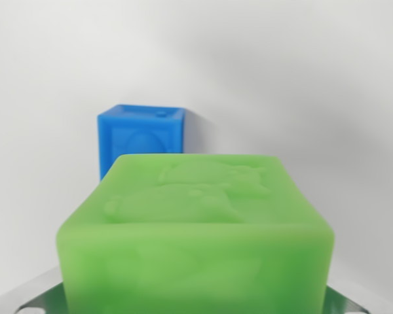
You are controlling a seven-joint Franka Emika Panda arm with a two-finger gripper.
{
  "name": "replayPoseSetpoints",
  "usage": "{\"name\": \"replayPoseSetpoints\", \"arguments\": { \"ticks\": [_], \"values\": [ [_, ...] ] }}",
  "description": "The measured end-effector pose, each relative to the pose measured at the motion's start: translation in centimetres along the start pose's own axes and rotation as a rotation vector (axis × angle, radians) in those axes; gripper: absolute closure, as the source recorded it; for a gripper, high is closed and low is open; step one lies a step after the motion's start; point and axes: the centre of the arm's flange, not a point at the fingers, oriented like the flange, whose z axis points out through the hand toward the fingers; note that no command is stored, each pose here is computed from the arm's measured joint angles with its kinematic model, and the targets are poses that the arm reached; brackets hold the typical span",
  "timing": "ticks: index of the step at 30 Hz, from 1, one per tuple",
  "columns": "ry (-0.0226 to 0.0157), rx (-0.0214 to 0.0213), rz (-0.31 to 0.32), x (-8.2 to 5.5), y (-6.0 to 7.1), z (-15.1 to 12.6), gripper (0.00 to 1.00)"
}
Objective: Stack cube
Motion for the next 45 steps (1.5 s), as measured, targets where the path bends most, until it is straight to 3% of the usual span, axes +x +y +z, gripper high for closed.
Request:
{"name": "replayPoseSetpoints", "arguments": {
  "ticks": [22,24,31,37,45],
  "values": [
    [0.0011,0.0003,0.021,-2.4,-2.4,-2.1,1.00],
    [0.0001,0.0001,0.021,-2.5,-2.5,-1.9,1.00],
    [-0.0103,-0.0015,0.026,-2.5,-2.5,0.8,1.00],
    [-0.0089,0.0004,0.027,-2.6,-2.5,2.5,1.00],
    [-0.0106,-0.0005,0.027,-2.6,-2.4,4.8,1.00]
  ]
}}
